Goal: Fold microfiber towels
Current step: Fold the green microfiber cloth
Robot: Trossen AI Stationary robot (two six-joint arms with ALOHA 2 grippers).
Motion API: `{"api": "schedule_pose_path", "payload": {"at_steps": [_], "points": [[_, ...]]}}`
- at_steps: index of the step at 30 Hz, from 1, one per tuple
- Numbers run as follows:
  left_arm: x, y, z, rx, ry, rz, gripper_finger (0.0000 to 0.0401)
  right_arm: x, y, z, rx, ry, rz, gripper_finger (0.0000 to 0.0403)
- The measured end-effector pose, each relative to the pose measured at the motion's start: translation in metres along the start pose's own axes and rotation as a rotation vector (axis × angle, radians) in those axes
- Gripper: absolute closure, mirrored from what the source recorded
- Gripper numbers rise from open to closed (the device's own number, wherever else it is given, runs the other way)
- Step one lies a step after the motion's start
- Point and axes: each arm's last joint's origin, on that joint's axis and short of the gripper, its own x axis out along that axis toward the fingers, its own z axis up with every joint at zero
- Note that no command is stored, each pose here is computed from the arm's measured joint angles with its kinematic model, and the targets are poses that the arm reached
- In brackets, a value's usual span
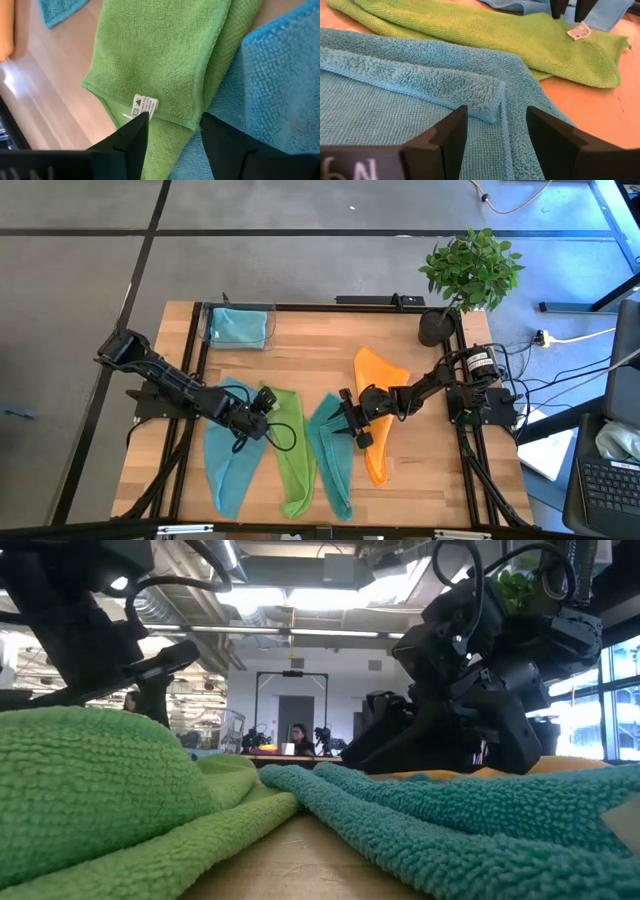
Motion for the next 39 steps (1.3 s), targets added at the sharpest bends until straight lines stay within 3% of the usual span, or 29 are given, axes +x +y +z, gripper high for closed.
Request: {"api": "schedule_pose_path", "payload": {"at_steps": [13, 21, 39], "points": [[-0.002, 0.0, 0.003, 0.069, 0.002, 0.02, 0.0235, 0.0, 0.0, -0.001, 0.0, 0.009, 0.0, 0.0199], [-0.012, 0.008, 0.016, 0.058, -0.029, 0.066, 0.0255, -0.001, -0.003, -0.003, 0.009, 0.026, -0.005, 0.0199], [0.001, 0.007, 0.011, 0.034, 0.025, 0.012, 0.0315, -0.001, -0.003, -0.003, 0.01, 0.025, -0.004, 0.0199]]}}
